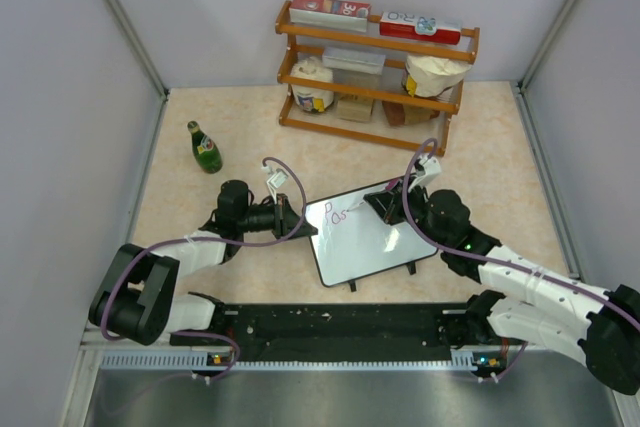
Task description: Write a sentence on the whiteboard
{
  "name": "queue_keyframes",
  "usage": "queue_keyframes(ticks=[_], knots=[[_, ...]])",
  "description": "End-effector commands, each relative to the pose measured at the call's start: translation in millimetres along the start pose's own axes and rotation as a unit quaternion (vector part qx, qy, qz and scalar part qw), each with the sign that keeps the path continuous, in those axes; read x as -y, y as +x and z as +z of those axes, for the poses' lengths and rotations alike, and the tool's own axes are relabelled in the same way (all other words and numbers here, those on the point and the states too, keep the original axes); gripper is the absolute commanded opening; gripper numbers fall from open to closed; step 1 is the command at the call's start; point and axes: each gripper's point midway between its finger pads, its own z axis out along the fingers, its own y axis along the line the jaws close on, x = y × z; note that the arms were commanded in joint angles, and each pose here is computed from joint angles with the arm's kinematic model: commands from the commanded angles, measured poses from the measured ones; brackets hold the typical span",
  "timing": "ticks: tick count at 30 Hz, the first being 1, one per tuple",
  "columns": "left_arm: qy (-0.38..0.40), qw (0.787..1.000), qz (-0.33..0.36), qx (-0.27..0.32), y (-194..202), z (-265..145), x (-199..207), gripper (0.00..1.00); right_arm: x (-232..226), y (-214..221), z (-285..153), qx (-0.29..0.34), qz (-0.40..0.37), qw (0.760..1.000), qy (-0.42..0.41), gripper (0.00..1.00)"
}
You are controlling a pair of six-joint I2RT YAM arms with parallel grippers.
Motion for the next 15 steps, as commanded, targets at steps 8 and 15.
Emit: queue_keyframes(ticks=[8, 15], knots=[[-0.032, 0.999, 0.031, 0.004, 1.2, 1.4, -16.4, 0.00, 7.9, 6.5, -5.6, -0.007, -0.014, 1.000, 0.006, 0.00], [-0.032, 0.999, 0.032, 0.004, 1.1, 1.5, -16.0, 0.00, 11.8, 16.1, -8.7, -0.018, -0.015, 1.000, 0.006, 0.00]])
